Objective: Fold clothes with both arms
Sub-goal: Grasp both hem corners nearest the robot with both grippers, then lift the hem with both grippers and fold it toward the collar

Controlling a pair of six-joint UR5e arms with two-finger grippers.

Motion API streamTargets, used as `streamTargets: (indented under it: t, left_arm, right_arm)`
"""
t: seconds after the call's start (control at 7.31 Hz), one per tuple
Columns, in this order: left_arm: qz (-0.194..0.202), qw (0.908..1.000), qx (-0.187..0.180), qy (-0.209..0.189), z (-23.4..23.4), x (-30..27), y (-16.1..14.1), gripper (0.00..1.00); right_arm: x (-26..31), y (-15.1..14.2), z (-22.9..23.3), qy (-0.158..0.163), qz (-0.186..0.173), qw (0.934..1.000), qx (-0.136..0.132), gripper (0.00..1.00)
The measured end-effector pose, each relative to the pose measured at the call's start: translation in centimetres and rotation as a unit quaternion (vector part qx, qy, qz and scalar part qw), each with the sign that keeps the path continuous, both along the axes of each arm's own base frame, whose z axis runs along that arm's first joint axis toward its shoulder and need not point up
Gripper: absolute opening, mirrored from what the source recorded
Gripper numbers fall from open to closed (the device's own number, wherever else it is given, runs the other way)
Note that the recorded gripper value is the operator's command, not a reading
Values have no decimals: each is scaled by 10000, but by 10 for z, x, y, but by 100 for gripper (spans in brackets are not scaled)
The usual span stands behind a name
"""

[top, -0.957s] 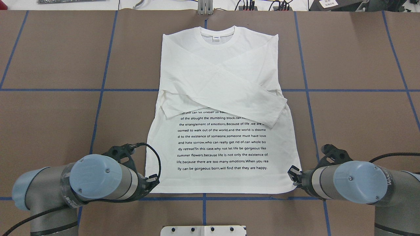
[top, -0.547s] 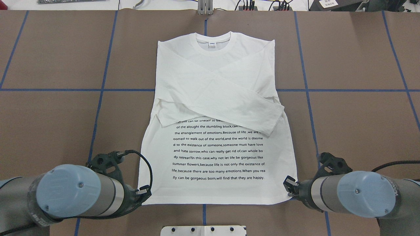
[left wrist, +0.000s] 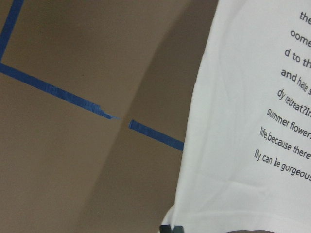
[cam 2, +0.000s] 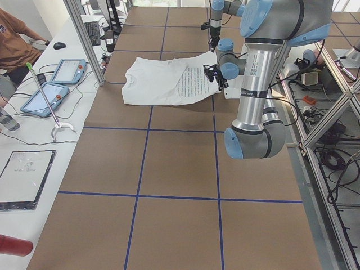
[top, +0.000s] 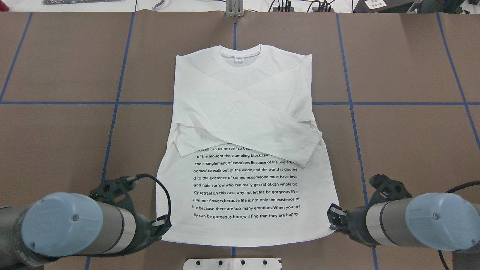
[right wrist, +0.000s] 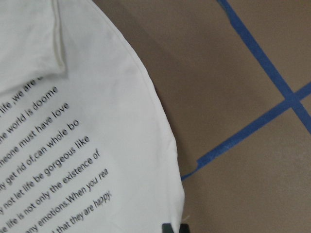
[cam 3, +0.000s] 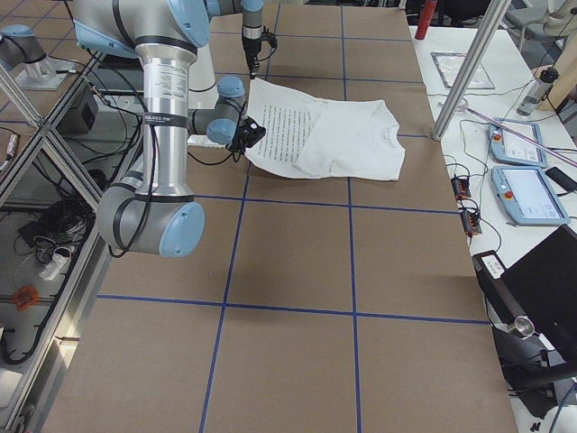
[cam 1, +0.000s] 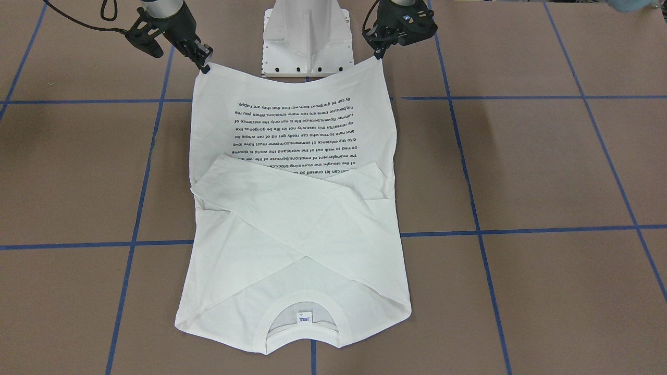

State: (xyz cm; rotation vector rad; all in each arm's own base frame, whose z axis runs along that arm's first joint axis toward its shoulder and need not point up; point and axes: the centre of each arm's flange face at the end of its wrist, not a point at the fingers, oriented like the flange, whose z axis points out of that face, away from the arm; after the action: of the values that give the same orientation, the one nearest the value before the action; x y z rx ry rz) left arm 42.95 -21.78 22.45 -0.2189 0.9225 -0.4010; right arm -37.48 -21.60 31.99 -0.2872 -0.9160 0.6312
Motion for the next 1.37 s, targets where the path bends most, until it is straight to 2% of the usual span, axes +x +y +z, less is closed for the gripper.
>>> streamTargets:
  t: [0.27,0.41,0.55,0.68,0.96,1.09,1.37]
  left_arm:
    - [-338,9966,700,283,-32,-31,-64,0]
    - [-437,9927,1092,257,-38,-44,-96,0]
    - [-560,9890,1351,200,-39,-45,-129,0]
    - [-711,9859,1500,185,-36,-36,-164,0]
    - [-1078,9786,1722,337,-20,-13,-229,0]
    - [-1308,9743,1800,361,-12,-4,-267,0]
    - [-1721,9645,1994,188,13,5,-328,0]
  right_arm:
    - [29,-47,-12,-159,519,9985,11,0]
    - [37,-84,-19,-222,770,9967,132,0]
    - [36,-129,-25,-155,946,9950,284,0]
    - [33,-178,-32,81,1034,9935,474,0]
    - [33,-266,-24,734,975,9887,875,0]
    - [29,-302,-18,964,941,9863,954,0]
    - [5,-364,-14,1231,917,9836,944,0]
